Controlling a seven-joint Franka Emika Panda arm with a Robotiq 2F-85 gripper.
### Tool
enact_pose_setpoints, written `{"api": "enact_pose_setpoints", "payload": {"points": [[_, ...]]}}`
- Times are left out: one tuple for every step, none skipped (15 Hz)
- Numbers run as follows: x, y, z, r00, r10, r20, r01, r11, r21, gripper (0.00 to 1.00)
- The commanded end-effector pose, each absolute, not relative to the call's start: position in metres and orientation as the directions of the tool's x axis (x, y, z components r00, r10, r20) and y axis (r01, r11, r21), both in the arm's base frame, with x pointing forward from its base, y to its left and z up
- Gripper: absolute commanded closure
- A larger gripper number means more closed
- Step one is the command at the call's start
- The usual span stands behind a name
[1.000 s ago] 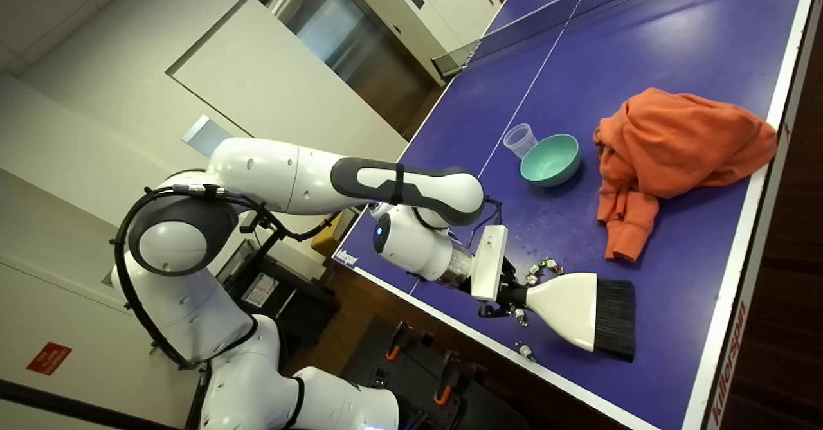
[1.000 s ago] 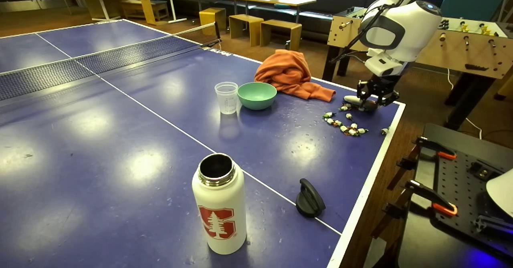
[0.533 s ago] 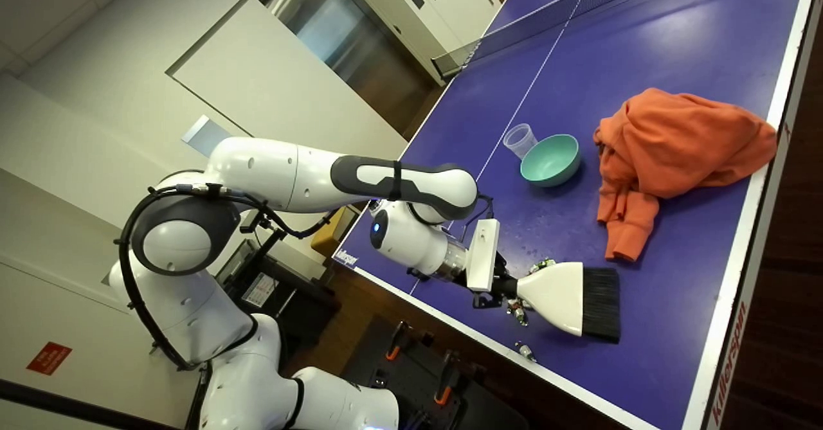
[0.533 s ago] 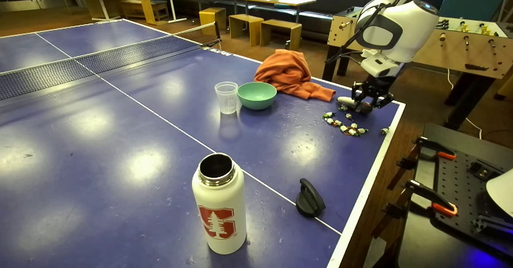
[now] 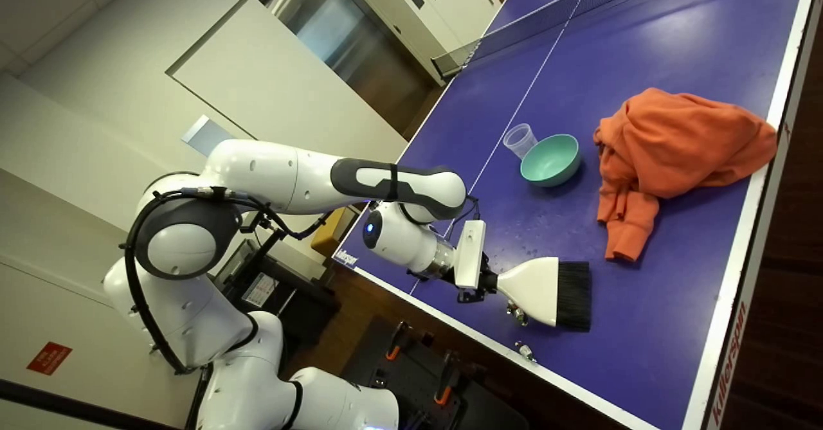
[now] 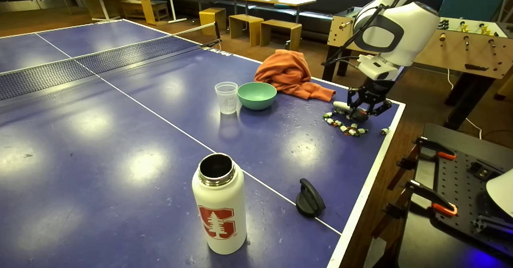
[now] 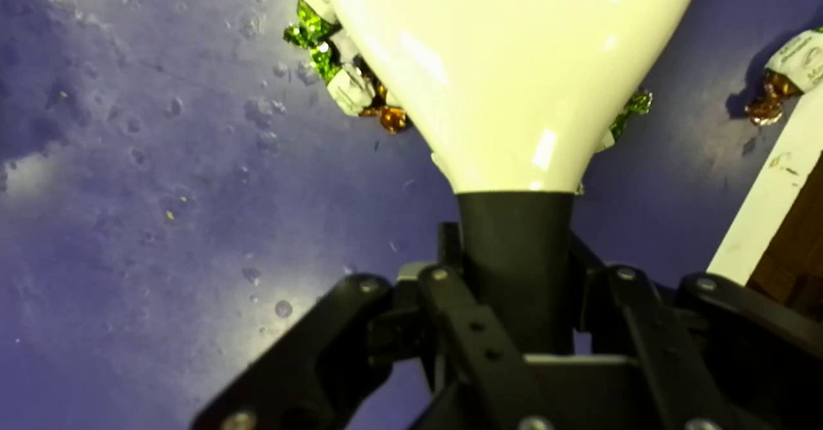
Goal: Sweep the candy to the left using the white and black brush
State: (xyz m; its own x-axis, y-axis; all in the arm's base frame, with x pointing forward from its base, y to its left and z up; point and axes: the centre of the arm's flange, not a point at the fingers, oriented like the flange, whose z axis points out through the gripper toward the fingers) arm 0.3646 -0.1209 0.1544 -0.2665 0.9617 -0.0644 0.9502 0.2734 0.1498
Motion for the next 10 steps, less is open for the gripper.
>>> {"api": "enact_pose_setpoints", "payload": {"points": [[0.398, -0.116, 0.221, -0.268, 0.963, -0.029, 0.953, 0.27, 0.137, 0.88], [0.398, -0.11, 0.221, -0.274, 0.962, -0.024, 0.952, 0.274, 0.137, 0.88], [0.397, -0.103, 0.221, -0.284, 0.959, -0.018, 0.949, 0.284, 0.138, 0.88], [0.397, -0.097, 0.221, -0.291, 0.957, -0.016, 0.947, 0.29, 0.14, 0.88], [0.397, -0.09, 0.221, -0.299, 0.954, -0.011, 0.944, 0.297, 0.142, 0.88], [0.396, -0.083, 0.221, -0.311, 0.95, -0.004, 0.94, 0.309, 0.145, 0.88], [0.396, -0.076, 0.221, -0.321, 0.947, -0.002, 0.937, 0.318, 0.147, 0.88], [0.396, -0.069, 0.222, -0.33, 0.944, 0.001, 0.933, 0.327, 0.149, 0.88], [0.396, -0.062, 0.222, -0.336, 0.942, 0.005, 0.931, 0.332, 0.151, 0.88], [0.396, -0.057, 0.223, -0.346, 0.938, 0.008, 0.928, 0.341, 0.151, 0.88]]}}
